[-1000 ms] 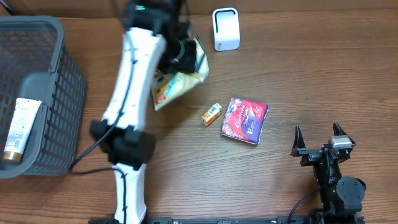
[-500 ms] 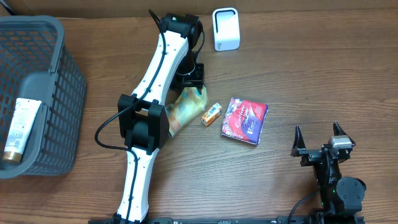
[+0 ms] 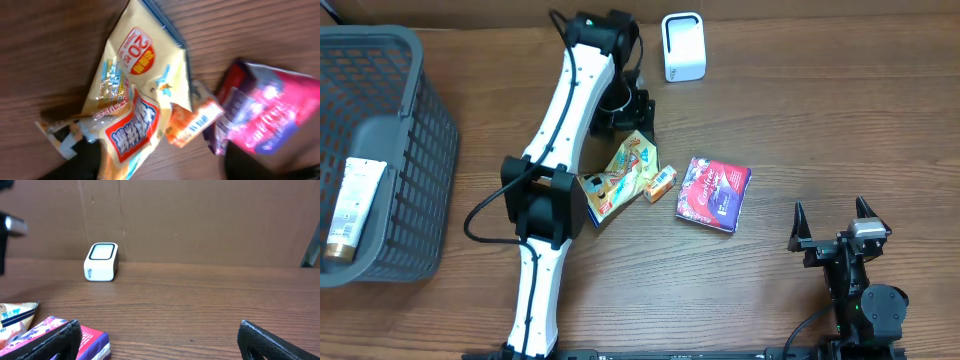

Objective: Scan the item barcode
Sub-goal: 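Lift the wipes bag out and lower it onto the table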

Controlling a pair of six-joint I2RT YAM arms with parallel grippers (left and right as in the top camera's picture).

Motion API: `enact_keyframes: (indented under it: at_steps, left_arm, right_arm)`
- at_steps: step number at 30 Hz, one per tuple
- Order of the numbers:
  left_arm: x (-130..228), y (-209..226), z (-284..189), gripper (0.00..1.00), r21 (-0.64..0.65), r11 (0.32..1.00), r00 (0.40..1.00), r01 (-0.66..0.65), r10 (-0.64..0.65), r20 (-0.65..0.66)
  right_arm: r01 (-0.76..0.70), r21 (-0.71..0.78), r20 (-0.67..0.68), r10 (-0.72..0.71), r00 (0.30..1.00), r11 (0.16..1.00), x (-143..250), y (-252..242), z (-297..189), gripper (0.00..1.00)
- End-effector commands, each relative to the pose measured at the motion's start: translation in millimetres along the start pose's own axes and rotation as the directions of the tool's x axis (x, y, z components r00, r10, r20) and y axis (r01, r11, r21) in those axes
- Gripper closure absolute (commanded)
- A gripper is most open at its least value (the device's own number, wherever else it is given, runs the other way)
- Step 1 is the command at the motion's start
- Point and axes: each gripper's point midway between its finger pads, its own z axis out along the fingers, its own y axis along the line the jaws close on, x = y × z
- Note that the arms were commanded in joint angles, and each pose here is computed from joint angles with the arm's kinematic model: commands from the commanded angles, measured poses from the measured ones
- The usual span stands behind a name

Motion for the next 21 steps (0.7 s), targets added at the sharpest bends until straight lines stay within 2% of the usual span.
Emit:
enact_keyframes:
  at_steps: [1, 6, 8, 9, 12, 16, 18, 19, 20, 21]
  left_arm:
    - [6, -14, -71, 0.52, 0.042, 0.997, 0.982, -0.061, 0.053, 0.18]
    - [18, 7, -131, 0.49, -0.028, 0.999, 0.94, -0.037, 0.045, 0.337]
    - [28, 22, -165, 0.36, -0.06, 0.998, 0.906, -0.004, 0.029, 0.423]
    - [32, 30, -179, 0.34, -0.072, 0.997, 0.888, 0.014, 0.02, 0.46]
    - [48, 60, -228, 0.3, -0.103, 0.988, 0.807, 0.112, -0.03, 0.59]
    - [74, 109, -291, 0.31, -0.109, 0.957, 0.659, 0.267, -0.099, 0.746]
    - [89, 135, -313, 0.27, -0.096, 0.934, 0.593, 0.345, -0.137, 0.794]
    - [95, 146, -322, 0.23, -0.092, 0.921, 0.565, 0.379, -0.152, 0.811]
    - [102, 162, -332, 0.0, -0.089, 0.9, 0.528, 0.427, -0.168, 0.832]
    - [106, 176, -340, 0.0, -0.089, 0.876, 0.494, 0.473, -0.181, 0.851]
  right_arm:
    - [0.001, 0.002, 0.006, -0.001, 1.0, 1.0, 1, 0, 0, 0.0]
    - [0.001, 0.002, 0.006, -0.001, 1.0, 1.0, 1, 0, 0, 0.0]
    - [0.001, 0.002, 0.006, -0.001, 1.0, 1.0, 1, 0, 0, 0.0]
    - [0.001, 0.002, 0.006, -0.001, 1.0, 1.0, 1, 0, 0, 0.0]
    - [0.001, 0.002, 0.006, -0.001, 1.0, 1.0, 1, 0, 0, 0.0]
    - [0.001, 0.002, 0.006, -0.001, 1.0, 1.0, 1, 0, 0, 0.0]
    - [0.001, 0.002, 0.006, -0.001, 1.0, 1.0, 1, 0, 0, 0.0]
    - [0.001, 0.002, 0.006, -0.001, 1.0, 1.0, 1, 0, 0, 0.0]
    - [0.001, 0.002, 0.006, -0.001, 1.0, 1.0, 1, 0, 0, 0.0]
    - [0.001, 0.002, 0.006, -0.001, 1.0, 1.0, 1, 0, 0, 0.0]
